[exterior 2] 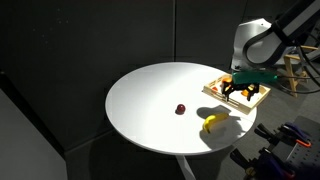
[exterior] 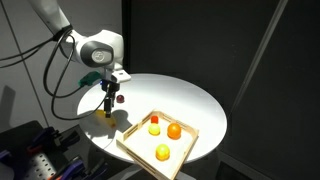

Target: Put the banana on the tray

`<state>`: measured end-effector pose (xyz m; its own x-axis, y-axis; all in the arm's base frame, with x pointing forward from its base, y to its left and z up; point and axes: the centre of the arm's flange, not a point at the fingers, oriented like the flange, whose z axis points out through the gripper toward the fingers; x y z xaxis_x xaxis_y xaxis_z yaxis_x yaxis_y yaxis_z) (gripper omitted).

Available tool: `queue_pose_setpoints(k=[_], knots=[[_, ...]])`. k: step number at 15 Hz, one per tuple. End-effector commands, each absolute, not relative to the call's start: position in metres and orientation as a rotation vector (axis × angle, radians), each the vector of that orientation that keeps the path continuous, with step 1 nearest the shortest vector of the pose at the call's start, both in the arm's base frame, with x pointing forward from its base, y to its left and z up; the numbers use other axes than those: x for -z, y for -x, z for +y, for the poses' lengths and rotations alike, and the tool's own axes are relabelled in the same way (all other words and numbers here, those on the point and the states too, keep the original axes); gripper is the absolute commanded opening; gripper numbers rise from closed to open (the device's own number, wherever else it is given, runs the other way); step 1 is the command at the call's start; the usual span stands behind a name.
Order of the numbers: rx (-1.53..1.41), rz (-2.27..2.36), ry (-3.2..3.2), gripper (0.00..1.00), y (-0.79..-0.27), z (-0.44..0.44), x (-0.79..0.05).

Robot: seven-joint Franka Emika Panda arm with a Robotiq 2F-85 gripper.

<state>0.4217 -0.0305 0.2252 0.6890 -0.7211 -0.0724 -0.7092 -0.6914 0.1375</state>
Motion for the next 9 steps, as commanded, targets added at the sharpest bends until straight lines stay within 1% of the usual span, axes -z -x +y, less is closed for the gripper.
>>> queue_pose_setpoints(k=[1,9], knots=[[0.184,-1.188,-2.795,1.0,-0.422,-0.03,-0.225],[0.211,-1.199,-2.774,1.0,-0.426,-0.015,-0.201]])
